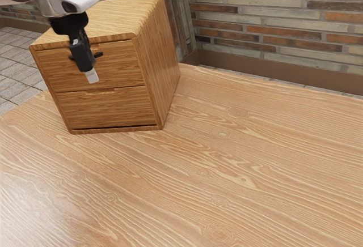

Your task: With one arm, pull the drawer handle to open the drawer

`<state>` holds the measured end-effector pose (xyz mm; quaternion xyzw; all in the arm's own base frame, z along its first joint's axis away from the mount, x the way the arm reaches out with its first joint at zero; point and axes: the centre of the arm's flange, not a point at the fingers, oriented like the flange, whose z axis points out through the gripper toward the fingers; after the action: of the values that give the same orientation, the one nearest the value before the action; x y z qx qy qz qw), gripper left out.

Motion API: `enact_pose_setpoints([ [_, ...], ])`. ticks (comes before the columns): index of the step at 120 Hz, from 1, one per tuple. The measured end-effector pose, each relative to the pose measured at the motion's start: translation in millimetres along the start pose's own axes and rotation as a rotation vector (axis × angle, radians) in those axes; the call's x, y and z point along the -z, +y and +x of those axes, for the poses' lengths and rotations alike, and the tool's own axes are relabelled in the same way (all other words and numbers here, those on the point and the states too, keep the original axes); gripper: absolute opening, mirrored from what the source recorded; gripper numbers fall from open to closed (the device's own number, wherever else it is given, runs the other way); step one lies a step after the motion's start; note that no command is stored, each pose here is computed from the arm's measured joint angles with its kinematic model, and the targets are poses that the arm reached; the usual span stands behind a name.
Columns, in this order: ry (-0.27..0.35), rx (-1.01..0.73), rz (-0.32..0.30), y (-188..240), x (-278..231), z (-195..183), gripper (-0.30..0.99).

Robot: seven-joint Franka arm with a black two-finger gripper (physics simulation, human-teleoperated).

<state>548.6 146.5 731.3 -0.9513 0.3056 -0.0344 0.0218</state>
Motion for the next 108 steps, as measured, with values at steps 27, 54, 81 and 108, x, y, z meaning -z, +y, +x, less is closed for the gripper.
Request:
enact_pose_setpoints([
  [27, 0.004, -0.003, 0.026, -4.4, 7.8, -11.6, 0.69],
  [54, -0.079, -0.025, 0.084, 29.5, 25.1, -46.6, 0.69],
  [81, -0.168, -0.178, 0.218, 12.9, -6.4, -59.8, 0.69],
  [108, -0.047, -0.291, 0.249, -11.0, -12.1, -43.1, 0.69],
])
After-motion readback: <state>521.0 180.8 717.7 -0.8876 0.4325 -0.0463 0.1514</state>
